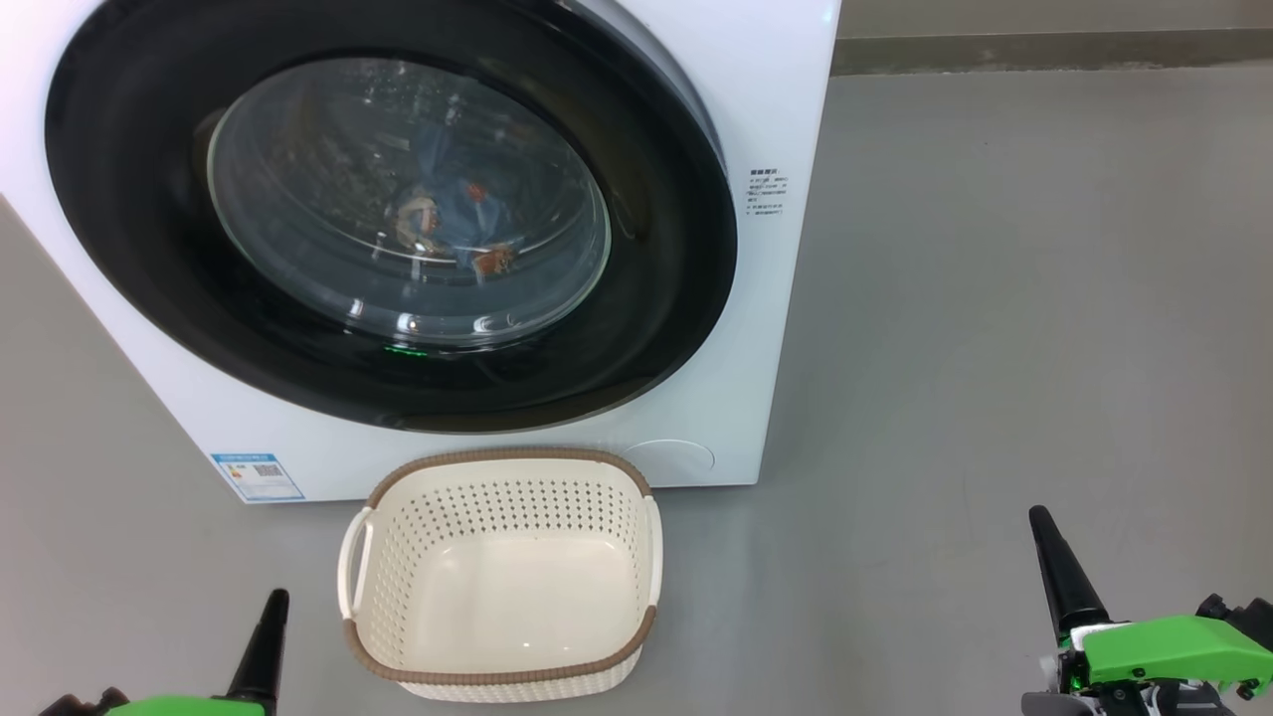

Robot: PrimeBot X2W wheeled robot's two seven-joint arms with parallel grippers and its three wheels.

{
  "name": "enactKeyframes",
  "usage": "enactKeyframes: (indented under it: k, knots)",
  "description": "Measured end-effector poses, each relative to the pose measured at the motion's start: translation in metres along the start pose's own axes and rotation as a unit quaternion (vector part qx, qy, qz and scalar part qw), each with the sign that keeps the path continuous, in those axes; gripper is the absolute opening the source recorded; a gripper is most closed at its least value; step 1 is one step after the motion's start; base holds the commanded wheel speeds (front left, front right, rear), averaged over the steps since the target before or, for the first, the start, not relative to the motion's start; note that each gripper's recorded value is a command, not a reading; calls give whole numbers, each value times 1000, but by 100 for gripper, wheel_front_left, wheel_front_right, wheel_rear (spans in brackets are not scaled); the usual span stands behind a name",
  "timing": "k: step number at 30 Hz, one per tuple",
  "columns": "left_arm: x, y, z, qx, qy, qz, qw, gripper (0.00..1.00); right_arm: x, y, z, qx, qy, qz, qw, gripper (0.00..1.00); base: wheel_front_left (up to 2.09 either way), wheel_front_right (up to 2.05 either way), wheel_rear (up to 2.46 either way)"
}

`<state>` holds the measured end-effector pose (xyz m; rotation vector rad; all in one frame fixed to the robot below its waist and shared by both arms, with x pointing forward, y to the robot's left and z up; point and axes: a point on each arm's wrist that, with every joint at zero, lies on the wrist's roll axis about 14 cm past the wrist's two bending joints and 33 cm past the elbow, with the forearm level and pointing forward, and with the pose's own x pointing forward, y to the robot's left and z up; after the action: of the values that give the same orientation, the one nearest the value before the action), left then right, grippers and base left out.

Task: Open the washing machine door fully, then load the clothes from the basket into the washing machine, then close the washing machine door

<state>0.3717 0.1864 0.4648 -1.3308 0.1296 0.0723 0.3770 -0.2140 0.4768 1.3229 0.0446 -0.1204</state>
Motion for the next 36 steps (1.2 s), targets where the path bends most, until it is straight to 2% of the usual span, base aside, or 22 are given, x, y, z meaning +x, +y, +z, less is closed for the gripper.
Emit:
enactKeyframes:
  k: [25,36]
  knots:
    - [3,-15,5,-118,-1,-27,993,0,3,13,-2,115,13,23,993,0,0,0,0]
    - [3,-15,5,-120,0,-27,992,0,3,14,-2,125,12,25,992,0,0,0,0]
